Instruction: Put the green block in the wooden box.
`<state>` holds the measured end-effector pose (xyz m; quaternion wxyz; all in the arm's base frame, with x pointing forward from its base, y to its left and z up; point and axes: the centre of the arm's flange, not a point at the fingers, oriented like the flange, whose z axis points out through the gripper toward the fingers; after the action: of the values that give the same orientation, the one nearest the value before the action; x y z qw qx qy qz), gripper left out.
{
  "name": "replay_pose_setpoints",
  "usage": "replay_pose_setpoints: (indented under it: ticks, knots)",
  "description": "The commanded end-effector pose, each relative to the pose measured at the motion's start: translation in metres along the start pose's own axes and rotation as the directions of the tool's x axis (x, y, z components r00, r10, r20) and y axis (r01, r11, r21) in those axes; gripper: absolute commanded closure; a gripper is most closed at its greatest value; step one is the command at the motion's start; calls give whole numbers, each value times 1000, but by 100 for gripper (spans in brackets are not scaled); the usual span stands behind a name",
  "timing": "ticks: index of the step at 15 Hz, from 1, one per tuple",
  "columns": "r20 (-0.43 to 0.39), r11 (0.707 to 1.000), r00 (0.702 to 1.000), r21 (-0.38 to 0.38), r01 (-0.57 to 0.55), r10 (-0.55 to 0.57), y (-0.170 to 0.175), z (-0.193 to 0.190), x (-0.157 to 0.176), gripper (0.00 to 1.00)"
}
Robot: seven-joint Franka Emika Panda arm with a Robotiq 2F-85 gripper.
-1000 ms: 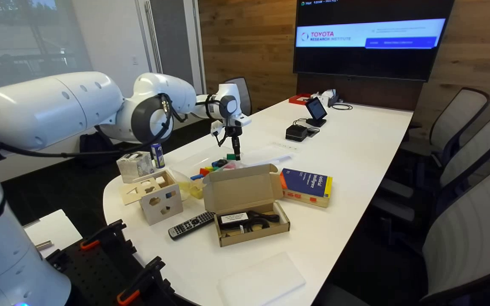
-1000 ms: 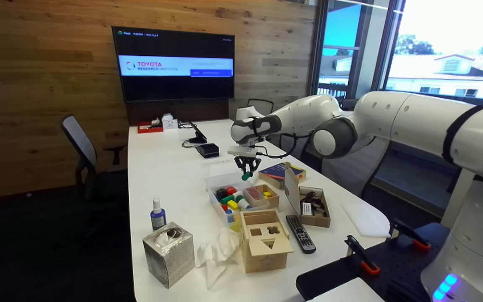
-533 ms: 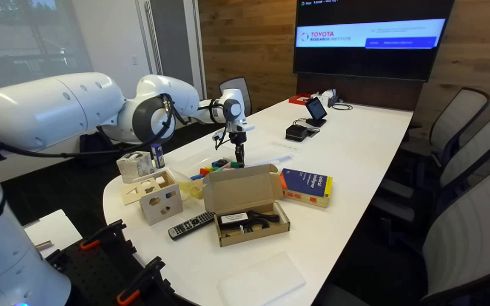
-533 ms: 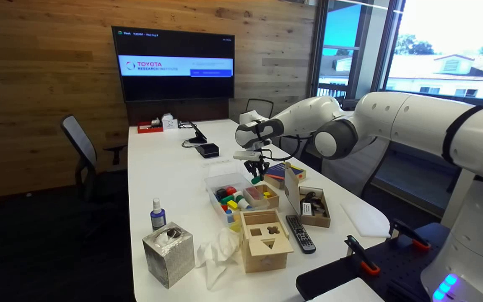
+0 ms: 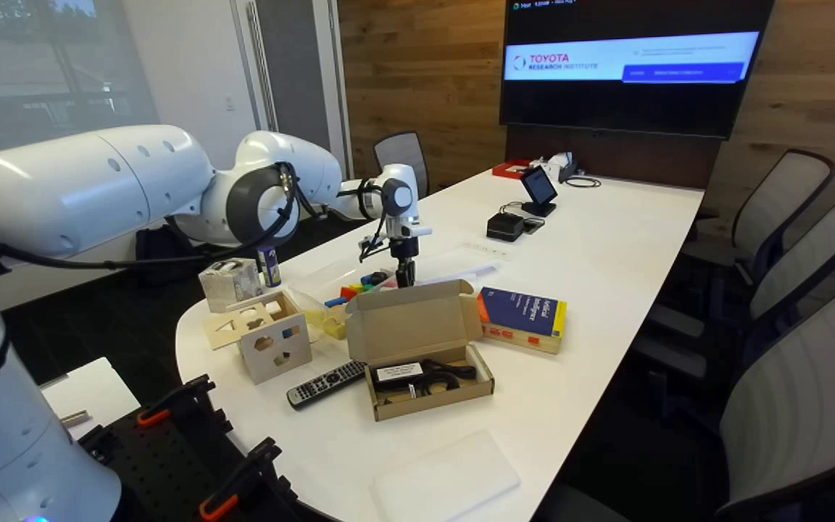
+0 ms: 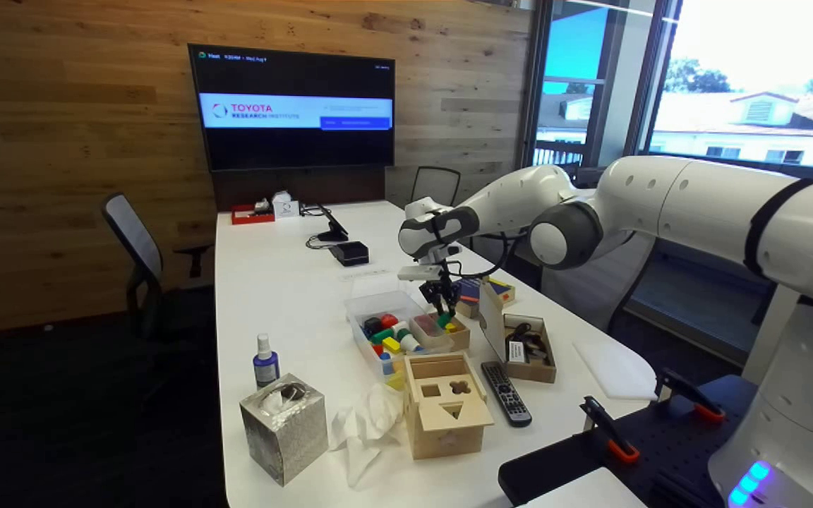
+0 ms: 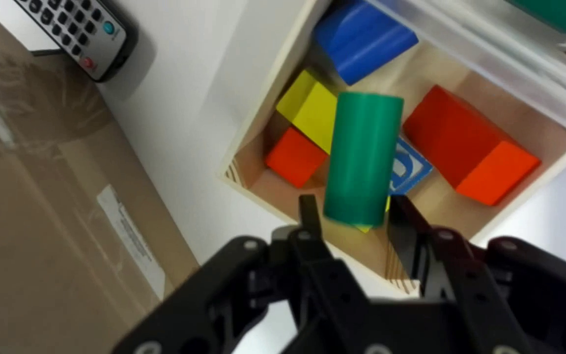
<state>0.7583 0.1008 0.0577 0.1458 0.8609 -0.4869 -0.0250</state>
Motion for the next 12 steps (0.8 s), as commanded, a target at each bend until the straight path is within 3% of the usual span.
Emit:
replay_pose_setpoints:
  ticks: [1,5,8,12]
  knots:
    - [32,996,998,77,52,-54,-5,-4,-8,27]
    - [52,946,976,261,192,-212,-14,-40,-21,0]
    - [33,885,930,321,337,-366,-2,-87,-24,0]
    - [-13,769,844,404,495,-536,14,-150,-21,0]
